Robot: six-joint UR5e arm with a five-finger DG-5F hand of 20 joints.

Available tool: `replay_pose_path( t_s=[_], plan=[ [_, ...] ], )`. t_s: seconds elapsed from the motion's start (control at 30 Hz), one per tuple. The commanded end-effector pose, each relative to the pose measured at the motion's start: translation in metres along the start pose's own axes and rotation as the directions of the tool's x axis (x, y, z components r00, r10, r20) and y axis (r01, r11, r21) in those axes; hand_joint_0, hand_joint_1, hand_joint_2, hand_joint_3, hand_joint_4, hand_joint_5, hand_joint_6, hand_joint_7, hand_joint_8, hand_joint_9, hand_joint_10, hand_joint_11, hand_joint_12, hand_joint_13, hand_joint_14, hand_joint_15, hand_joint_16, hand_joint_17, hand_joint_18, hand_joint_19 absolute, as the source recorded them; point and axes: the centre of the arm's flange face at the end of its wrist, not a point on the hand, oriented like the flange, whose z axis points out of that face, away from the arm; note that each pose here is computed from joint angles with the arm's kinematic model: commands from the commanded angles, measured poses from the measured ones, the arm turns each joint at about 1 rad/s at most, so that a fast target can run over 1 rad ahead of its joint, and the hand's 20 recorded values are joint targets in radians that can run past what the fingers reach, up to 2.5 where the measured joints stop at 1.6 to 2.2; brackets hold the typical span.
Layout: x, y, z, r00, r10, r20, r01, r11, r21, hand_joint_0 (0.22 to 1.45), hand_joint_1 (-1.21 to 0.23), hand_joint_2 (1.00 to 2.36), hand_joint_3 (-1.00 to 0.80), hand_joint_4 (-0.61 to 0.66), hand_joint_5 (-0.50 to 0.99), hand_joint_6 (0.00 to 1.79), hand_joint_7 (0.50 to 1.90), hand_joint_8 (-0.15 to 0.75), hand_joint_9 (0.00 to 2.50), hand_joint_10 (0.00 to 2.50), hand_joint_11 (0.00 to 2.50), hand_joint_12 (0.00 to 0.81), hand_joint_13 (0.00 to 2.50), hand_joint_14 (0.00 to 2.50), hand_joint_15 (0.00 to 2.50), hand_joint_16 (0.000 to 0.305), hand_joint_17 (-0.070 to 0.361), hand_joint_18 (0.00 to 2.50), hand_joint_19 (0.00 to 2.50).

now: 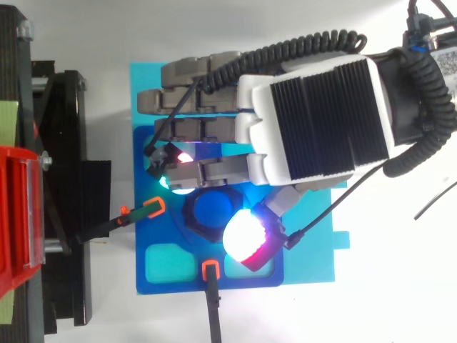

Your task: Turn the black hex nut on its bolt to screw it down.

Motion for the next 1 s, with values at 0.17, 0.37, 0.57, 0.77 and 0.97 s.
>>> replay_pose_path(
  t_s=[0.17,0.37,0.57,0.77,0.97],
  plan=[
    [0.001,-0.013,-0.007,1.0000,0.000,0.005,0.000,1.0000,-0.001,0.53,-0.21,1.00,-0.50,0.08,-0.01,0.50,1.21,0.221,0.73,0.00,0.00,0.300,0.46,0.00,0.00,0.043,0.097,0.43,0.33],
    [0.000,-0.016,-0.008,1.0000,0.000,0.008,0.000,1.0000,0.001,0.53,-0.21,1.00,-0.50,0.08,-0.02,0.50,1.19,0.222,0.72,0.00,0.00,0.301,0.47,0.00,0.00,0.043,0.097,0.42,0.33],
    [-0.007,-0.020,-0.006,0.9996,-0.005,0.026,0.005,1.0000,0.006,0.53,-0.21,1.00,-0.50,0.10,-0.03,0.50,1.12,0.224,0.72,0.00,0.00,0.300,0.46,0.00,0.00,0.043,0.097,0.43,0.33],
    [-0.020,-0.012,0.005,0.9977,-0.013,0.066,0.011,0.9992,0.037,0.53,-0.21,1.00,-0.50,0.12,-0.04,0.50,1.03,0.226,0.71,0.00,0.00,0.302,0.46,0.00,0.00,0.043,0.098,0.43,0.33],
    [-0.025,0.014,0.021,0.9968,-0.015,0.078,0.012,0.9989,0.046,0.53,-0.20,1.00,-0.50,0.13,-0.04,0.50,0.99,0.227,0.72,0.00,0.00,0.303,0.46,0.00,0.00,0.043,0.098,0.43,0.33]
  ],
)
